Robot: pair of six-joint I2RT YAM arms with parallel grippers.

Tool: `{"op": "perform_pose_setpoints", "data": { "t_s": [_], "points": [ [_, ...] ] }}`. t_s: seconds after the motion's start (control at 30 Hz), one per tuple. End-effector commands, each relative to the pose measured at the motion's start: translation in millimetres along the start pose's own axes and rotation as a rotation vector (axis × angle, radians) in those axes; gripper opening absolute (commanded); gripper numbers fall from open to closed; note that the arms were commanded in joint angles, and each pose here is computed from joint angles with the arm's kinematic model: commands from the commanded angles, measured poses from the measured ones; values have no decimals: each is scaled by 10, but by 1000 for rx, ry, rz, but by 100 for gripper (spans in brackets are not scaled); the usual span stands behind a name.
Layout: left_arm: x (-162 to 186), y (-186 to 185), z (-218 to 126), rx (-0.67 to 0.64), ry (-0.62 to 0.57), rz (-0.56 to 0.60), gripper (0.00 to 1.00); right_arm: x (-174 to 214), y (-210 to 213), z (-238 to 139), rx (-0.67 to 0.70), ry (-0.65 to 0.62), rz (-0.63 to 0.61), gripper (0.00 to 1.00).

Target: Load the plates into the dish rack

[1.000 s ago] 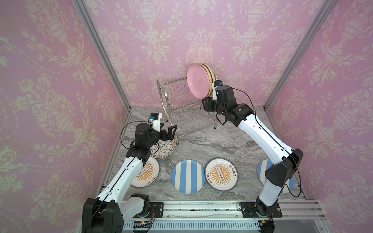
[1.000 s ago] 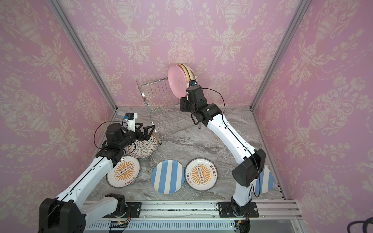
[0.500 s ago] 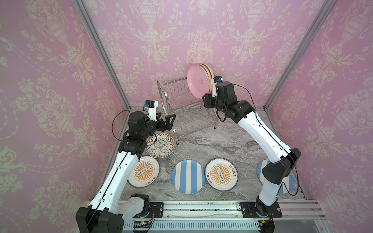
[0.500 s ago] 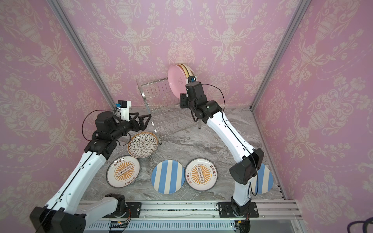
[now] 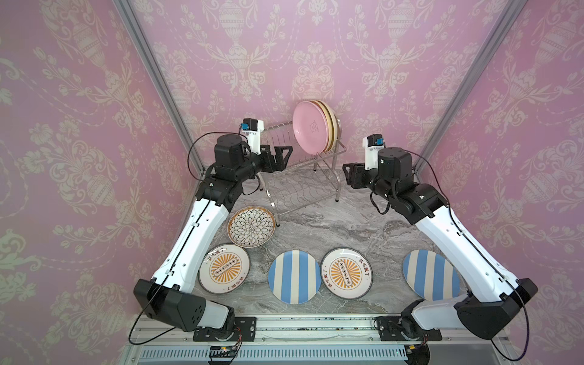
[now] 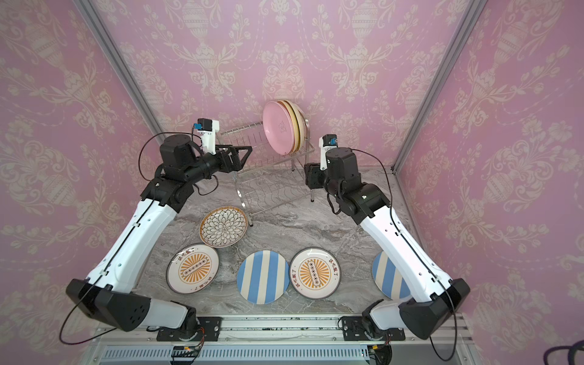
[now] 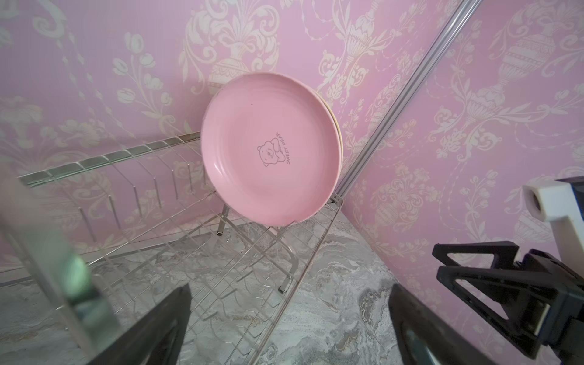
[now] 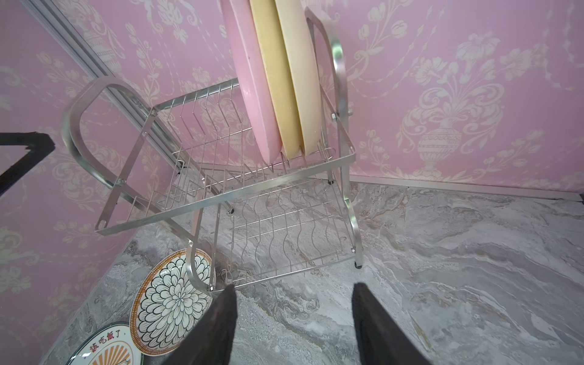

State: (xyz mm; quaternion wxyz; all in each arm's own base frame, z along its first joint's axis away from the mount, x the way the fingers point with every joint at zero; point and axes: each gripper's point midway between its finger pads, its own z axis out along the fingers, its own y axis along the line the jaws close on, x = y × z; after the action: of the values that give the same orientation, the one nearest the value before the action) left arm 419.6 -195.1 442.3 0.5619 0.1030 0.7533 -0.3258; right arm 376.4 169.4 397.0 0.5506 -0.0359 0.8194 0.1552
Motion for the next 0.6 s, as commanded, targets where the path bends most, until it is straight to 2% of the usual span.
{"op": "perform_pose_setpoints", "data": {
  "t_s": [0.0, 0.2, 0.47, 0.57],
  "points": [
    [21, -53, 281, -49, 31, 8, 99, 98, -68, -79, -11, -14, -2, 60],
    [-134, 307, 713, -190, -48, -27, 99, 329, -282, -273, 18, -21, 4, 61],
    [-317, 510, 1217, -212, -112, -120, 99, 492, -428, -366, 31, -9, 19, 62],
    [-359, 608, 1351, -185, -134, -190, 99, 505, -427, -377, 16, -19, 30, 62]
  ]
}}
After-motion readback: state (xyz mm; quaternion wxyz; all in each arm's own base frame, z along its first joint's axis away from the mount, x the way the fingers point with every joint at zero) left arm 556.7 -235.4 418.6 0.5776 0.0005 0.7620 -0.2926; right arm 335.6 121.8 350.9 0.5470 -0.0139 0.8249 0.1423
